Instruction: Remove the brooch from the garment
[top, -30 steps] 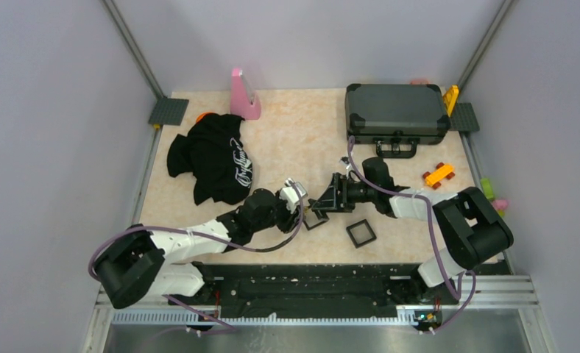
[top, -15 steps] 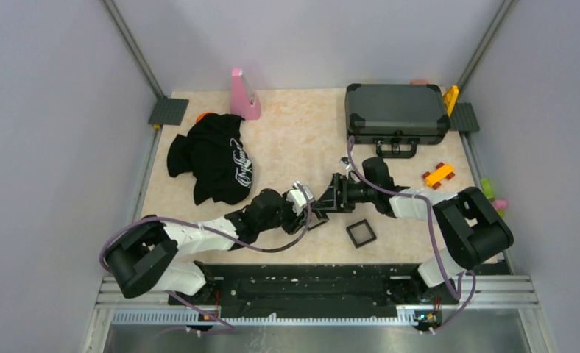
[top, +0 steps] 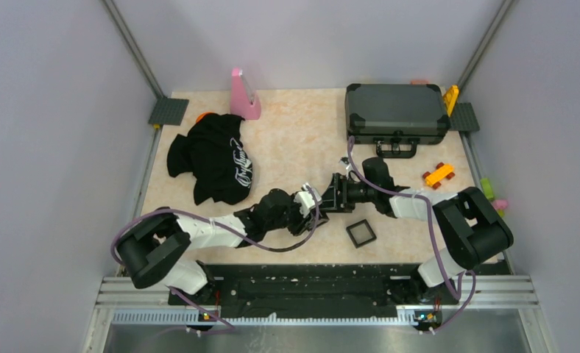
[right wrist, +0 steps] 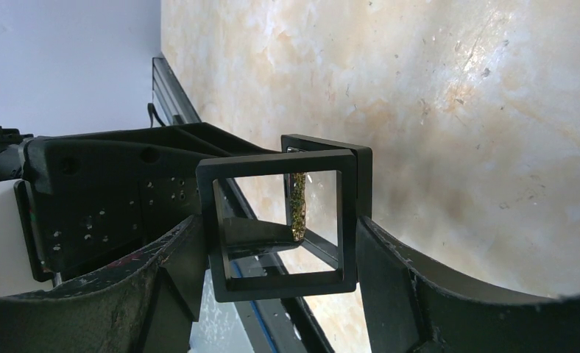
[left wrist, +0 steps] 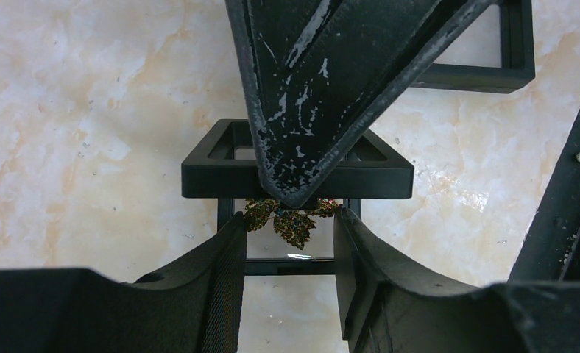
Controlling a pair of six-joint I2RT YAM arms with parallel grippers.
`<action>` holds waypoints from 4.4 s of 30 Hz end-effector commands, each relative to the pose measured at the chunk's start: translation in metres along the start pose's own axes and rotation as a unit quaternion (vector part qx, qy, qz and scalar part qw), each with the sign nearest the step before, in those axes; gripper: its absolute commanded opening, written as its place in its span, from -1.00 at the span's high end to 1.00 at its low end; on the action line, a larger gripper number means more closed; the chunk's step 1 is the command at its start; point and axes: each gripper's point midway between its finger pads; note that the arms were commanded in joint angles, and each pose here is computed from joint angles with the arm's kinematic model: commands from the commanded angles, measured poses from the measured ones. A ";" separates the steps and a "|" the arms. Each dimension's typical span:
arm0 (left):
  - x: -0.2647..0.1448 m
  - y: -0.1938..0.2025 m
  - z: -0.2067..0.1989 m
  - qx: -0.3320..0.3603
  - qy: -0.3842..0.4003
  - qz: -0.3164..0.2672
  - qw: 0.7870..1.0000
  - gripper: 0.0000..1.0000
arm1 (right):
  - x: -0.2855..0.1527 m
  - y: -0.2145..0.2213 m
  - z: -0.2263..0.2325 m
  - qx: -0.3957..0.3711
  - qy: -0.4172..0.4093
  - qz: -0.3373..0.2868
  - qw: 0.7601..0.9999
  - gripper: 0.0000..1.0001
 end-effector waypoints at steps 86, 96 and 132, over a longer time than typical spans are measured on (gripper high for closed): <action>-0.130 0.000 0.126 -0.224 -0.345 0.009 0.912 -0.75 | -0.150 -0.193 -0.119 -0.018 0.420 -0.291 0.859 -0.88; -0.181 0.002 0.178 -0.262 -0.459 -0.061 0.847 -0.86 | -0.208 -0.218 -0.062 -0.059 0.414 -0.420 0.805 -0.97; -0.266 0.106 0.279 -0.190 -0.663 -0.082 0.720 -0.69 | -0.225 -0.169 -0.122 -0.299 0.342 -0.522 0.721 -0.65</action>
Point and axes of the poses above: each gripper's point midway between its finger pads, its own x axis out along the fingers, its own z axis along the line the jaws close on, y = z × x, and after that the axes turned 9 degrees about x, right-handed
